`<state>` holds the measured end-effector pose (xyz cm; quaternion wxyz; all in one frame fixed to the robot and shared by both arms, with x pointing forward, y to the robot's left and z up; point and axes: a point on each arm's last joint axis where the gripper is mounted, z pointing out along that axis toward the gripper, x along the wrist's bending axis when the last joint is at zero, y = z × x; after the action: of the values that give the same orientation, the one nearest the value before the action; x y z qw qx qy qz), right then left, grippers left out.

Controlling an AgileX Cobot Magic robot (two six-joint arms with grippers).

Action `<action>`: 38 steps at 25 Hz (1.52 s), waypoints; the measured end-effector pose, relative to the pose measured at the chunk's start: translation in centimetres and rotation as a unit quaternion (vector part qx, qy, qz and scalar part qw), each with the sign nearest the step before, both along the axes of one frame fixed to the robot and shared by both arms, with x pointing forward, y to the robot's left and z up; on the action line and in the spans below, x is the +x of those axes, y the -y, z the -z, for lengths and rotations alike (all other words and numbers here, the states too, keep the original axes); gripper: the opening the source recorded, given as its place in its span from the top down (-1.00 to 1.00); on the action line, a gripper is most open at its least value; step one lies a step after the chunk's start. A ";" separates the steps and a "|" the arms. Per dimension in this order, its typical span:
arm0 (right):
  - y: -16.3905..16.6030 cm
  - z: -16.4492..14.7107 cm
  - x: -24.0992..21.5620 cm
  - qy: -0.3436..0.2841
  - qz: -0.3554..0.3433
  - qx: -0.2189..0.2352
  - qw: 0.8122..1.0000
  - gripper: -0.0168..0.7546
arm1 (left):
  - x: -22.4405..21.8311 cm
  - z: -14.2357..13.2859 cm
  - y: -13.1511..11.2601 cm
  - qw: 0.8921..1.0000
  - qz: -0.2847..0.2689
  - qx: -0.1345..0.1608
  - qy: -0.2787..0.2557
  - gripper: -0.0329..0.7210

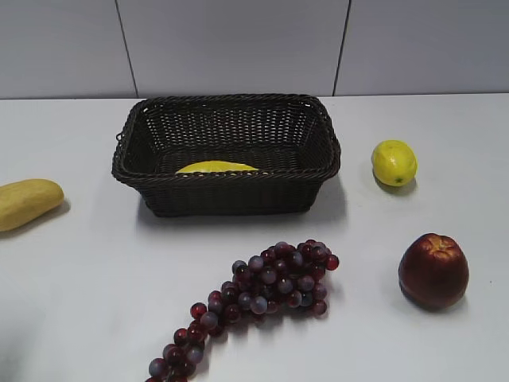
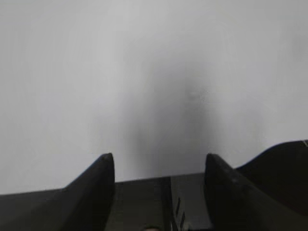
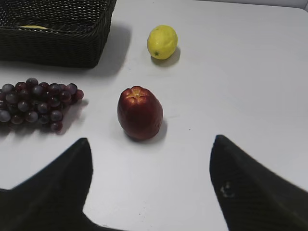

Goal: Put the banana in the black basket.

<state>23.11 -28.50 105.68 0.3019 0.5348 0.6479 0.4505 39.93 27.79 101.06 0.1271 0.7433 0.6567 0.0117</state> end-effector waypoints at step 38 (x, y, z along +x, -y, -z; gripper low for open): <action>0.0 0.0 0.0 0.000 0.000 0.000 1.000 -0.52 | -16.5 -5.3 -0.6 0.880 -0.022 -0.063 0.471 -0.50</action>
<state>23.11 -28.50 105.68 0.3019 0.5348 0.6479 0.4505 23.42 28.40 106.41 0.4679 0.6260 0.5345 0.3218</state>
